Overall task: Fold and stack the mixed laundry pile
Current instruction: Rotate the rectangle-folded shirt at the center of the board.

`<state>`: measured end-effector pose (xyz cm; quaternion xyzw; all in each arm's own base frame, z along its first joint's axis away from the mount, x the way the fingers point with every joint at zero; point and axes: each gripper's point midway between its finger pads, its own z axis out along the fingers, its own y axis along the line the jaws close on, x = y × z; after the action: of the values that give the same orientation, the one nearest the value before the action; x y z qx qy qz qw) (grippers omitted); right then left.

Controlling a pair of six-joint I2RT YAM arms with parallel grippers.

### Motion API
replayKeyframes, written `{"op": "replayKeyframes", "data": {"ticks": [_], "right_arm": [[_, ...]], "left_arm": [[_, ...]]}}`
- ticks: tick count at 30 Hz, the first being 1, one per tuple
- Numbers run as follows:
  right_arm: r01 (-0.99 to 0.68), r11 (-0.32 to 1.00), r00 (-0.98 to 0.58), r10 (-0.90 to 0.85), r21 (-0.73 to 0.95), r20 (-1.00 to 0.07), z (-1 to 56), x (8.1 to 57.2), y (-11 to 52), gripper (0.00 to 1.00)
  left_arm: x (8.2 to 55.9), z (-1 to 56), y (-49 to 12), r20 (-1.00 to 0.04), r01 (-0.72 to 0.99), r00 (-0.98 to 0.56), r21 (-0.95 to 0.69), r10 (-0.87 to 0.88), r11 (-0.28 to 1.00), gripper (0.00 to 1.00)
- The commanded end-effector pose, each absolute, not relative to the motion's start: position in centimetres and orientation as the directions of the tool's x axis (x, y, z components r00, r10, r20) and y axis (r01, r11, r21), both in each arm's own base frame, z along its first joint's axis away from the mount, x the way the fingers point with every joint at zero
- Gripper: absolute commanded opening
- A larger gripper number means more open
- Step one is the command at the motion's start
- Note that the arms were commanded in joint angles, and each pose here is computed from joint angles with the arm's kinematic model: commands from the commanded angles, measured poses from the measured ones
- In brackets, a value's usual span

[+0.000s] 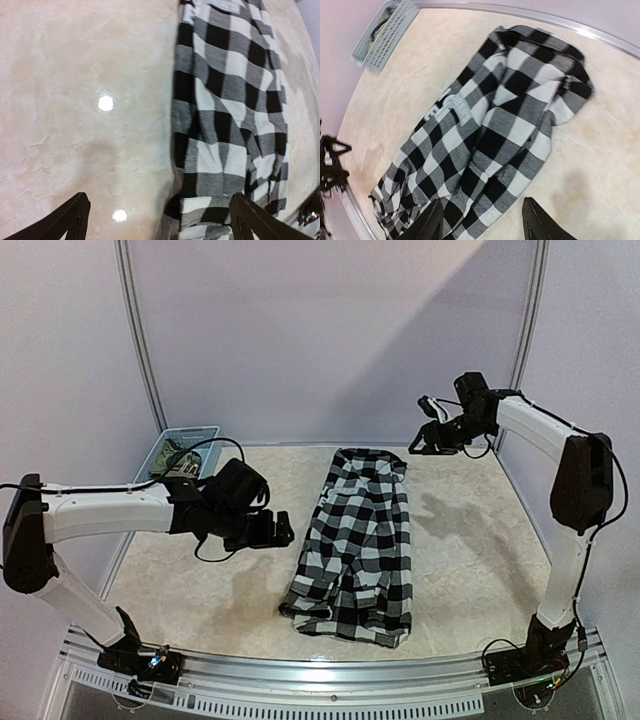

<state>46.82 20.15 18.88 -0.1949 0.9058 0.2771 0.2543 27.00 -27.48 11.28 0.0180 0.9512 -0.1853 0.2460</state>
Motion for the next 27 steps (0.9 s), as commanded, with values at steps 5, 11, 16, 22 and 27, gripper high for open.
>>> {"op": "replayKeyframes", "data": {"ticks": [5,11,16,22,27], "right_arm": [[-0.491,0.622,-0.860,-0.238,0.610,-0.451,13.0,45.7,27.0,0.34],[-0.405,0.615,-0.913,-0.234,0.676,-0.334,7.5,46.5,29.7,0.29],[-0.371,0.673,-0.928,-0.296,0.640,-0.226,2.0,45.5,31.4,0.30],[-0.377,0.700,-0.923,-0.341,0.607,-0.179,-0.6,44.9,32.5,0.33],[-0.428,0.702,-0.902,-0.372,0.569,-0.219,-1.3,46.4,32.7,0.37]], "left_arm": [[27.8,9.2,-24.5,-0.524,-0.027,-0.823,-0.350,-0.220,0.936,0.99],[27.3,7.2,-26.0,-0.485,0.023,-0.856,-0.383,-0.180,0.923,0.85],[26.5,6.4,-27.8,-0.433,0.081,-0.894,-0.412,-0.117,0.907,0.81],[25.1,6.0,-29.1,-0.382,0.130,-0.922,-0.452,-0.059,0.883,0.81],[23.8,4.4,-30.9,-0.326,0.164,-0.945,-0.474,0.000,0.865,0.77]]}}
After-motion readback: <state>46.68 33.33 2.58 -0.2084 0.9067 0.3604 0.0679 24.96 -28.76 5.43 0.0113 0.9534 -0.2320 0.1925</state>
